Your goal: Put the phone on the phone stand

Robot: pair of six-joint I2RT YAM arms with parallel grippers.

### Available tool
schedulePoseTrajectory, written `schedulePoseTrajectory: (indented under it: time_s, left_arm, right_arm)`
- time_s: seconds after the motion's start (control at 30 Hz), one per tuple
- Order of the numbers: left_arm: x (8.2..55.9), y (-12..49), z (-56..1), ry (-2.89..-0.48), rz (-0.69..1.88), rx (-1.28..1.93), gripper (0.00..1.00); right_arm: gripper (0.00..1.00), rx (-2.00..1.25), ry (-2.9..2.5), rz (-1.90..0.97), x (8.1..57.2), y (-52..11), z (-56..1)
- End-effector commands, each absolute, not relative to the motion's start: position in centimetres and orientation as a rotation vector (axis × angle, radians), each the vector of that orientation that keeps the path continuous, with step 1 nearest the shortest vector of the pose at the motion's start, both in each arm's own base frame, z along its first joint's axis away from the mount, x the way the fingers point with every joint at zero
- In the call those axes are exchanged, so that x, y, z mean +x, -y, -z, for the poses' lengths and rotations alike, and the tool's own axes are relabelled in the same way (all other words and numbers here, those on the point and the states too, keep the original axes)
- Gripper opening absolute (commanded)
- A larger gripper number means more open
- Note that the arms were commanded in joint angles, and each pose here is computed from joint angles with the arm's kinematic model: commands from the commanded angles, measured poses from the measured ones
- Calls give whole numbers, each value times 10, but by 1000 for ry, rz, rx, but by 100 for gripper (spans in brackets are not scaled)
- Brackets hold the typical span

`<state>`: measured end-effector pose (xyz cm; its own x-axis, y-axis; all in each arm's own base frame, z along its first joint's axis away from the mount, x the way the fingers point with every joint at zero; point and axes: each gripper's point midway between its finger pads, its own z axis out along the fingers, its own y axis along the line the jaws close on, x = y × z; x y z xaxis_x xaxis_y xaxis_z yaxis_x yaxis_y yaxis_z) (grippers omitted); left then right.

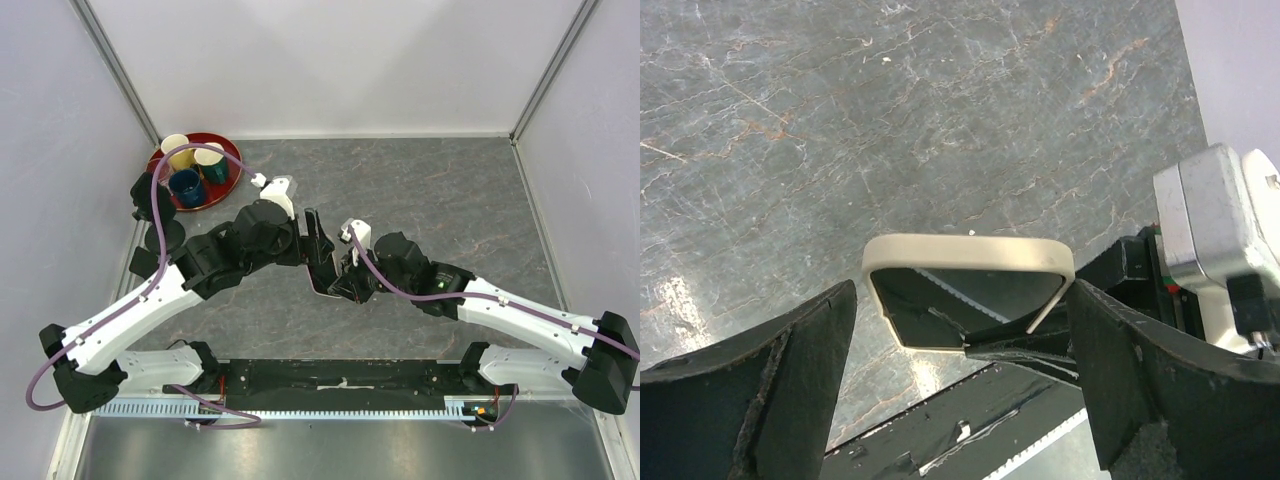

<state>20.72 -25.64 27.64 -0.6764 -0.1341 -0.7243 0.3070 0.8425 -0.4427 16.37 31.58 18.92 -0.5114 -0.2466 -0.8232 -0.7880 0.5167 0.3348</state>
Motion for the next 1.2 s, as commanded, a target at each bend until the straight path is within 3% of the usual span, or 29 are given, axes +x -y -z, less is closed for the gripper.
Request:
schedulePoseTrajectory:
  time_s: [0.0, 0.3, 0.5, 0.6, 0.63, 0.7, 0.73, 0.8, 0.87, 0.9, 0.97, 1.0, 1.1, 1.17]
  left_arm:
    - [214, 265, -299, -2138, 751, 117, 91]
    - [216, 274, -297, -2136, 772, 133, 90]
    - [218, 274, -293, -2142, 754, 133, 82]
    - [218, 273, -293, -2140, 749, 138, 68]
    - [218, 273, -292, -2140, 744, 139, 55]
    - [219, 271, -292, -2137, 734, 144, 39]
    - [221, 270, -292, -2133, 723, 143, 19]
    - [220, 266, -292, -2125, 712, 133, 3]
    - [222, 259, -293, -2113, 693, 107, 2]
    - [221, 255, -294, -2102, 692, 102, 2]
    - [222, 246, -294, -2101, 659, 65, 2]
    - [221, 240, -297, -2094, 648, 49, 2]
    - [221, 211, -291, -2121, 521, -63, 2]
    - [219, 180, -281, -2149, 371, -150, 2]
  right_arm:
    - [0, -823, -1825, -1029, 168, -330, -246]
    - [0, -823, -1828, -1026, 168, -330, -245]
    - [0, -822, -1825, -1025, 168, -331, -246]
    - [0, -819, -1826, -1018, 169, -330, -246]
    - [0, -818, -1828, -1016, 169, -330, -245]
    - [3, -821, -1825, -1016, 168, -331, -246]
    - [9, -817, -1826, -1010, 169, -330, -245]
    - [27, -802, -1826, -1007, 170, -328, -246]
    - [45, -794, -1826, -1005, 170, -327, -246]
    - [61, -789, -1825, -1003, 170, -326, -245]
    - [75, -775, -1836, -984, 173, -324, -243]
    - [87, -768, -1839, -971, 173, -321, -242]
    - [97, -722, -1842, -906, 181, -310, -243]
    - [98, -696, -1843, -870, 184, -303, -243]
